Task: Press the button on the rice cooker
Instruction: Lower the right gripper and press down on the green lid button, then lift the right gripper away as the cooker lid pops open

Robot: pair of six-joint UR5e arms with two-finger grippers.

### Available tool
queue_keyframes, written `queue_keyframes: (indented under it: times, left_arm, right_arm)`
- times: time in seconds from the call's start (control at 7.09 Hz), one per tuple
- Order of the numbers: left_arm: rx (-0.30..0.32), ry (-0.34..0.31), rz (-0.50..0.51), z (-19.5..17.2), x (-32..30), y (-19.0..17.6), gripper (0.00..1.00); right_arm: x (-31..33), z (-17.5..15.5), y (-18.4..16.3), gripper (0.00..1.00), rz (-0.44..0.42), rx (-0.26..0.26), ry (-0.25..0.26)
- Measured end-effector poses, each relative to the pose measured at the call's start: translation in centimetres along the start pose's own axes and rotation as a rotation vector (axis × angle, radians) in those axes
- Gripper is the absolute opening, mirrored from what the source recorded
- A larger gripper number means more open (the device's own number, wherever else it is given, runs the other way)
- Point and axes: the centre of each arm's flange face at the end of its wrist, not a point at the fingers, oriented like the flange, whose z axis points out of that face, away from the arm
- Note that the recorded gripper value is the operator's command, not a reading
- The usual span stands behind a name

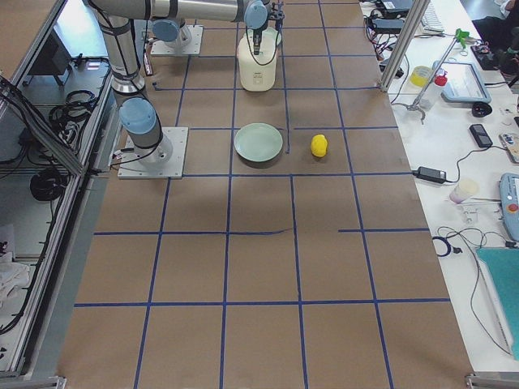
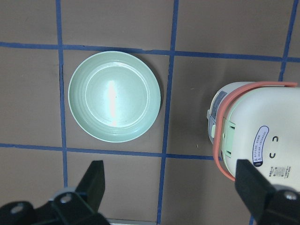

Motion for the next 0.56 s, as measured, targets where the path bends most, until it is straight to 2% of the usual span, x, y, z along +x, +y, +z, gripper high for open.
queue_keyframes:
  times: [0.28,0.42,0.56]
  left_arm:
    - [0.000,0.000,0.000,0.0,0.0,0.0,1.00]
    - [0.000,0.000,-0.001,0.0,0.0,0.0,1.00]
    - [0.000,0.000,-0.001,0.0,0.0,0.0,1.00]
  right_arm:
    - [0.1,-1.8,-0.3,0.00,0.001,0.030,-0.008]
    - [0.0,-3.7,-0.5,0.04,0.004,0.051,-0.019]
    - [0.2,-5.6,-0.9,0.50,0.009,0.066,-0.025]
